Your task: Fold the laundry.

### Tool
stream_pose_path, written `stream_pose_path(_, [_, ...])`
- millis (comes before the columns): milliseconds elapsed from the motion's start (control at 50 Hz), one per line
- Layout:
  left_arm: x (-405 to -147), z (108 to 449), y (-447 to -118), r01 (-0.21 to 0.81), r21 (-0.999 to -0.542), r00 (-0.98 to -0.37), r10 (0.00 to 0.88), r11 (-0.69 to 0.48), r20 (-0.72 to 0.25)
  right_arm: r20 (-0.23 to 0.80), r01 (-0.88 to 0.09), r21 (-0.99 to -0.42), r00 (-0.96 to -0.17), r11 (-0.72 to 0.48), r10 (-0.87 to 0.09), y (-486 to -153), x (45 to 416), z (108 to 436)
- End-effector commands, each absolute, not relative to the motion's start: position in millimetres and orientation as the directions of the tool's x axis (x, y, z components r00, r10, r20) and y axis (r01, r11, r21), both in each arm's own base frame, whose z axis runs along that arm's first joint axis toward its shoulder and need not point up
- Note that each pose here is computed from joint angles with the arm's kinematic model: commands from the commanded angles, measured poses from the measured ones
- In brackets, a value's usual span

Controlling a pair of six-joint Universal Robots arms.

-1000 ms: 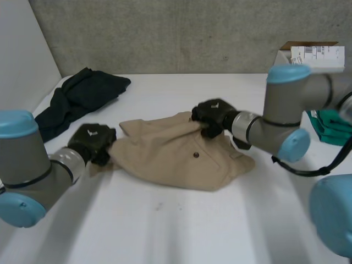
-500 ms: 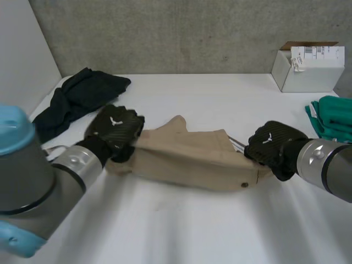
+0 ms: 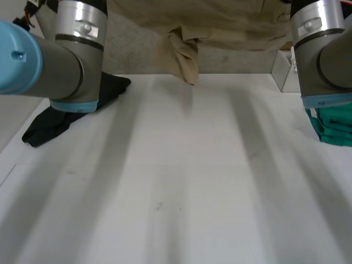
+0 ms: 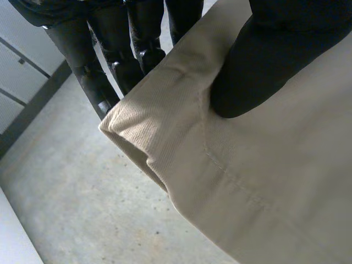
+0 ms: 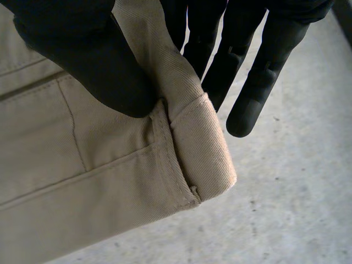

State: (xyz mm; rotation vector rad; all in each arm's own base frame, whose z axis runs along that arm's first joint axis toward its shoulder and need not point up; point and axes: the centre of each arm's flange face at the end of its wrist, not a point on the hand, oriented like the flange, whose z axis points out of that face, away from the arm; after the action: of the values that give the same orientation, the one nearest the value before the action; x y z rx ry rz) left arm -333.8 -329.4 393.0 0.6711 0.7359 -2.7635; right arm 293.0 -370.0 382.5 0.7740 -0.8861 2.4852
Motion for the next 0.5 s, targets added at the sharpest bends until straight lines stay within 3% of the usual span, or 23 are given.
stream_pose_path(20, [-328.4,303.7,-324.7,0.375,-0.585,-0.802,0.065,-0.719,-0.594,0.675,-0.52,-0.617,-0.736,-0.591,-0.056,-367.4,292.3,312.2])
stream_pose_path(120, [-324.4,240.9,-312.3,0.425,-0.66,-0.746,0.173,-0.619,-0.643,0.696,-0.556,-0.694,-0.68,-0.458,-0.23,-364.7,293.6,234.7])
stream_pose_path(140, [-323.4,215.2,-309.3,0.448,-0.684,-0.725,0.214,-0.576,-0.655,0.696,-0.579,-0.713,-0.653,-0.396,-0.299,-360.8,292.7,205.9])
stream_pose_path(220, [-330.2,142.6,-289.2,0.518,-0.713,-0.634,0.348,-0.473,-0.691,0.675,-0.642,-0.725,-0.591,-0.25,-0.443,-350.2,289.5,144.3])
stream_pose_path(260, [-334.5,124.0,-275.7,0.541,-0.712,-0.592,0.398,-0.449,-0.701,0.658,-0.665,-0.721,-0.569,-0.195,-0.494,-344.7,287.4,126.1])
stream_pose_path(340, [-333.2,108.4,-250.6,0.592,-0.697,-0.518,0.472,-0.404,-0.713,0.615,-0.703,-0.705,-0.537,-0.097,-0.578,-328.5,280.8,112.7])
stream_pose_path(500, [-305.8,151.3,-226.2,0.646,-0.692,-0.54,0.448,-0.323,-0.713,0.581,-0.724,-0.689,-0.525,-0.033,-0.621,-292.6,263.0,145.2])
